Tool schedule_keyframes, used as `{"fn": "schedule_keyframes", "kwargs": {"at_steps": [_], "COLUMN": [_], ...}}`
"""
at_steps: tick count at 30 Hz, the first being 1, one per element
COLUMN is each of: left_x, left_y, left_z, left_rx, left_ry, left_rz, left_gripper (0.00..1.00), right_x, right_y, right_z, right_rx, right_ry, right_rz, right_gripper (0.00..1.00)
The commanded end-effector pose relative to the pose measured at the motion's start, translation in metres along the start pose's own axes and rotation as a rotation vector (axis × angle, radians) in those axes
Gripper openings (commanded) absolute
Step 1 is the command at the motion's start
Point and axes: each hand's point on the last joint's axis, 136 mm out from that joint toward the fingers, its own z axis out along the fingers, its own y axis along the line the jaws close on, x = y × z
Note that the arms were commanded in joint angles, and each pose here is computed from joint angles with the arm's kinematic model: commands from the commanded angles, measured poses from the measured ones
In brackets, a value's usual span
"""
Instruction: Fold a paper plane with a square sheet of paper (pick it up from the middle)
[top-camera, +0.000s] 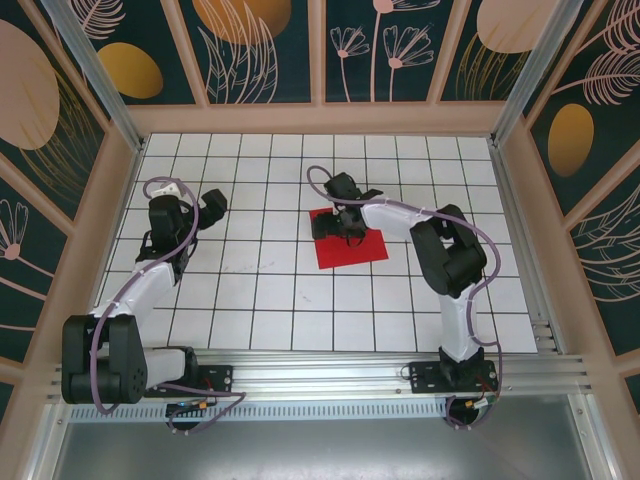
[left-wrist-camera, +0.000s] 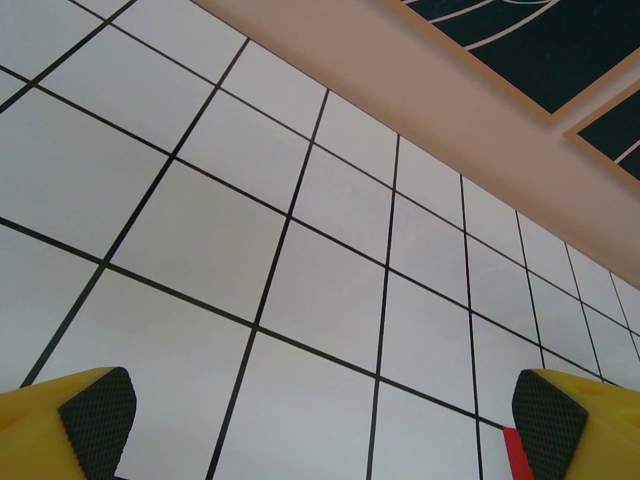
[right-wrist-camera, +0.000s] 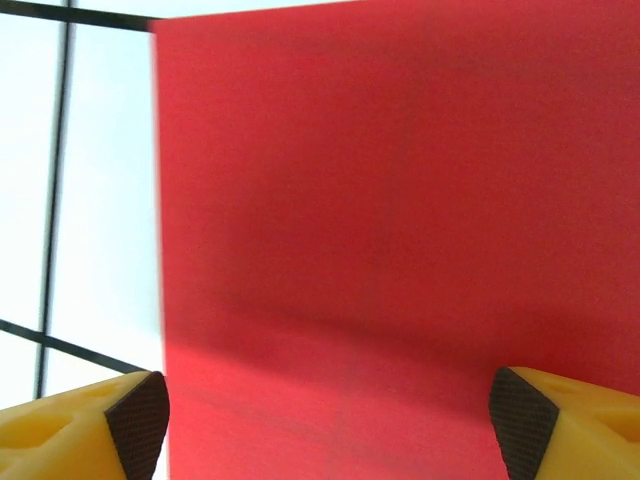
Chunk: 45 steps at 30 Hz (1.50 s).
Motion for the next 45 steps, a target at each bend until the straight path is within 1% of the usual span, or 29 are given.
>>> {"fn": "schedule_keyframes", "kwargs": {"at_steps": [1,4,6,16,23,29,36,45], "left_x": [-0.007,-0.003,-0.001,0.005,0.008,0.010,0.008,0.009], "left_y": [-0.003,0.001,0.002,0.006,0.008,0.008,0.007,0.009], "left_z": [0.000,-0.001,-0.001,0.002,0.004,0.005,0.005,0.007], "left_rx": [0.005,-0.008,-0.011,-0.022,-0.025,-0.026,-0.023,-0.029], "left_ry": [-0.003,0.005,0.010,0.025,0.038,0.045,0.040,0.044], "left_rz": [-0.016,-0.009,-0.003,0.015,0.014,0.013,0.012,0.012], "left_gripper": [0.98,0.98,0.98,0.99,0.99,0.98,0.98,0.98], "right_x": [-0.014,-0.011,-0.010,-0.014,-0.004,0.013,0.041,0.063], "right_y": [-0.028,-0.038,-0.040,-0.033,-0.031,-0.035,-0.055,-0.068], "right_z": [-0.033,-0.031,-0.027,-0.010,0.002,0.012,0.028,0.042], "right_rx": [0.124,0.173,0.186,0.174,0.164,0.171,0.234,0.268], "right_ry": [-0.014,-0.008,-0.002,0.036,0.086,0.133,0.198,0.256], "right_rz": [0.033,0.023,0.004,-0.027,-0.039,-0.049,-0.042,-0.041], "right_gripper": [0.91,0.99,0.99,0.99,0.99,0.99,0.99,0.92]}}
